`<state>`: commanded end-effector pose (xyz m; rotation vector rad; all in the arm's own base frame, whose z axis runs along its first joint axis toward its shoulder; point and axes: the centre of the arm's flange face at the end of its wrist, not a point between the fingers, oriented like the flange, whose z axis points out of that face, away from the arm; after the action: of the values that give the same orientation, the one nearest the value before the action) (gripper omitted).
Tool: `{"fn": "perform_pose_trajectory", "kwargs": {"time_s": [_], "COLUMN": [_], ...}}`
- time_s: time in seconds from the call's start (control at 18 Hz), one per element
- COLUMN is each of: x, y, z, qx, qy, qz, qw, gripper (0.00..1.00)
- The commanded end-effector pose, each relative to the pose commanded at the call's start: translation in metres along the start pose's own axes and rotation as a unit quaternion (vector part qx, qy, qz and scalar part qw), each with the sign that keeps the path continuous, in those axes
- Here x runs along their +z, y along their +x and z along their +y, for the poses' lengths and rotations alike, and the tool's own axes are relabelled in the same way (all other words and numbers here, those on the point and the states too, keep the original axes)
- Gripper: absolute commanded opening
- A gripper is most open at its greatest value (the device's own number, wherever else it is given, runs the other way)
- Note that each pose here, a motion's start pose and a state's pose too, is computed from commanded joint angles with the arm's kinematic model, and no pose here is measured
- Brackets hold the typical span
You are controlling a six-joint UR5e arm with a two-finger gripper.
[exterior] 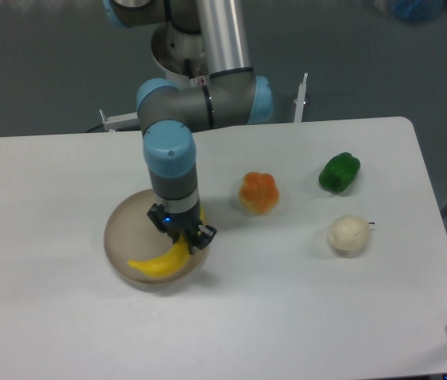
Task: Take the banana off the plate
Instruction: 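Lift the banana off the plate and carry it beside the green pepper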
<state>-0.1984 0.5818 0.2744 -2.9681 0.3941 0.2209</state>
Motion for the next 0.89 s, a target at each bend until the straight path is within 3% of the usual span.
{"fn": "perform_pose_trajectory", "kwargs": {"time_s": [0.39,0.56,0.89], "x": [-0.027,-0.049,-0.055], "y": [-0.096,-0.121,-0.144], "z": [0.064,0.055,0.060], "qx": [0.047,0.050,0.064], "qy": [0.001,0.012,0.009], "qz": [-0.034,-0.060,-0.065], "qw": [0.9983,0.9968,0.9958], "gripper": [0.33,0.33,0.33]}}
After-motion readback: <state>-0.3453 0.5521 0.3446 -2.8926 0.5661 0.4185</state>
